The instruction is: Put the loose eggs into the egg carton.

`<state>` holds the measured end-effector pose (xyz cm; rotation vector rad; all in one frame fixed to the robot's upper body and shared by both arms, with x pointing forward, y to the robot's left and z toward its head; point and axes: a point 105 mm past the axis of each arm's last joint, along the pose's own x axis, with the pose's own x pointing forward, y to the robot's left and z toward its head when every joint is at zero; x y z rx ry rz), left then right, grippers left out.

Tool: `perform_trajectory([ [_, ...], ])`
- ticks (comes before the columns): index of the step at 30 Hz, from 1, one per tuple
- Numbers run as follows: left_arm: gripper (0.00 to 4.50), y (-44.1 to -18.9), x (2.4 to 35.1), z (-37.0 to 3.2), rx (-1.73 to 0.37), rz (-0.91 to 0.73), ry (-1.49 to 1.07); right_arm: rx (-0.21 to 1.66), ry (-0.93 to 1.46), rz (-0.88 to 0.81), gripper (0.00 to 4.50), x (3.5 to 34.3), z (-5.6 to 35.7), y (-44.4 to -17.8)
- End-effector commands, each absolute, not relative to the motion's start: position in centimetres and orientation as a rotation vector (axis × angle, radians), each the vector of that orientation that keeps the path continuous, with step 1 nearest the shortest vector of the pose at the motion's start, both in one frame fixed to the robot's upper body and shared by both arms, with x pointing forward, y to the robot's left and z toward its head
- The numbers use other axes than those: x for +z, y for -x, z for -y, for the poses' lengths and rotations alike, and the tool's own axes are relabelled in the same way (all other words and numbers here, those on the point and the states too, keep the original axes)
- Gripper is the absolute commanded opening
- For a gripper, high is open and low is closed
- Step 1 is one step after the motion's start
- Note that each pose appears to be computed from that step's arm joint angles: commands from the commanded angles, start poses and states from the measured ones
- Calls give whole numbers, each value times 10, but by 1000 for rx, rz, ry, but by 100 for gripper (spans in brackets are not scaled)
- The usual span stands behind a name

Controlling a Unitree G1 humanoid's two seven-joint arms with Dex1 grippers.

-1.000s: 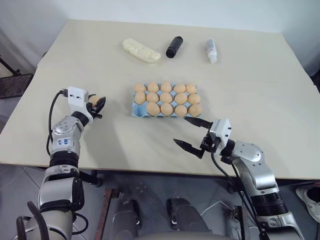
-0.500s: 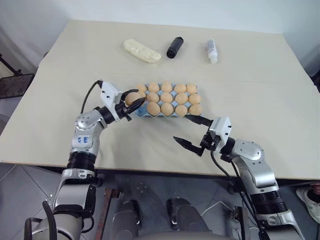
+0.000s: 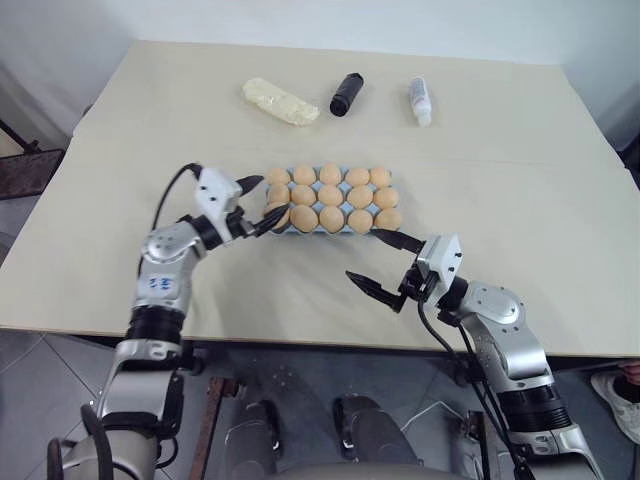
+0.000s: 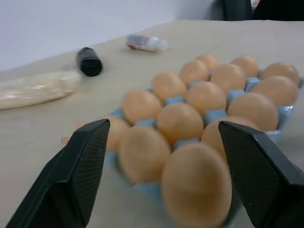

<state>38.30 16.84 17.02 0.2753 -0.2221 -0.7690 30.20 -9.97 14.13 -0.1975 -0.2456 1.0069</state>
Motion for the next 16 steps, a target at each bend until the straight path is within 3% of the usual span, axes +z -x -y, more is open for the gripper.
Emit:
perform_trajectory([
  [1, 389, -362, 184, -192, -775, 263, -319, 1001, 220, 276, 450, 150, 106, -302],
  [9, 389, -313, 141, -239, -783, 38, -380, 962, 248, 243, 450, 149, 126, -312],
  [16, 389, -304, 132, -246, -713, 32, -374, 953, 247, 234, 450, 150, 133, -316],
])
